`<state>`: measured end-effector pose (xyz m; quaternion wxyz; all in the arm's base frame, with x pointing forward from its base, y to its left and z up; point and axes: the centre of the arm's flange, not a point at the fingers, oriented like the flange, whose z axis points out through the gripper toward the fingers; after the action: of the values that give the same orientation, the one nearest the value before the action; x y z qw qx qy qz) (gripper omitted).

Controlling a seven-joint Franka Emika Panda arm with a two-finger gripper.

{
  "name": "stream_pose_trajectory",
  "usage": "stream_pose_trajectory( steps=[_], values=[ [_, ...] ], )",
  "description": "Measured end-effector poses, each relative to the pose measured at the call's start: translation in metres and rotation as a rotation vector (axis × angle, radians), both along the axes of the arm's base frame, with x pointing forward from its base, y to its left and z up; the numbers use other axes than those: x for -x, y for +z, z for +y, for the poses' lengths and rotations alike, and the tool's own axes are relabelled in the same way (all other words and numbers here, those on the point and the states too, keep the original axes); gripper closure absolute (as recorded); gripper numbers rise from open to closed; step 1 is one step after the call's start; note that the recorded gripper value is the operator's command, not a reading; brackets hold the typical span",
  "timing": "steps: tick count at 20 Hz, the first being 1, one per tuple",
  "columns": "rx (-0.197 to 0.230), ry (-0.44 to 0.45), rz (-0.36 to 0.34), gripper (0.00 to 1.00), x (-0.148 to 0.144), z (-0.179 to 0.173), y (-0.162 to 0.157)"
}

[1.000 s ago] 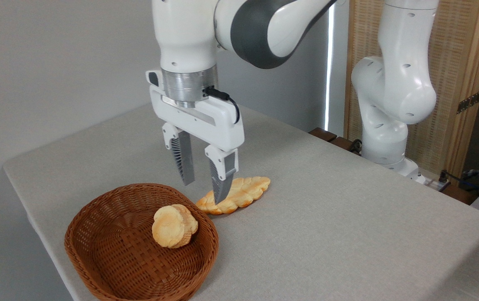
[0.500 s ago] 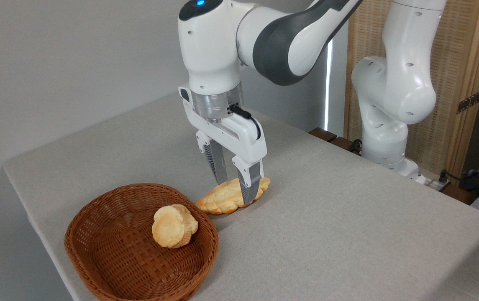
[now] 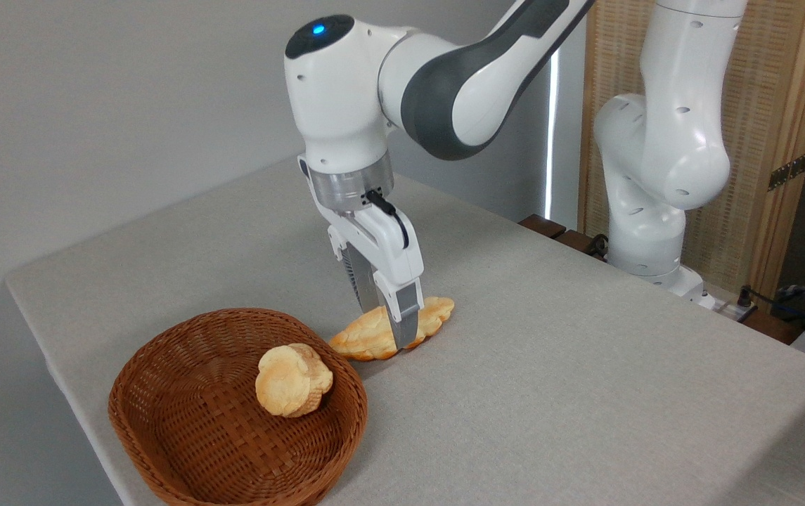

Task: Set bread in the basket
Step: 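Move the open gripper over the golden pastry and lower it, then close the gripper on the middle of the golden pastry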

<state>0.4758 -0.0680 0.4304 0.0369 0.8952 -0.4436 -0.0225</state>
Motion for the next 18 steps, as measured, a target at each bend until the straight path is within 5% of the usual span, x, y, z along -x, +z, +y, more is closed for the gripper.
stream_pose_trajectory(
  steps=[10,13,15,18],
  values=[
    [-0.009,-0.007,0.007,0.0,-0.003,-0.004,-0.009],
    [-0.013,-0.012,0.017,0.24,-0.002,-0.007,-0.015],
    [-0.015,-0.014,0.023,0.6,-0.002,-0.008,-0.018],
    [-0.016,-0.014,0.024,0.63,-0.002,-0.008,-0.018]
  ],
)
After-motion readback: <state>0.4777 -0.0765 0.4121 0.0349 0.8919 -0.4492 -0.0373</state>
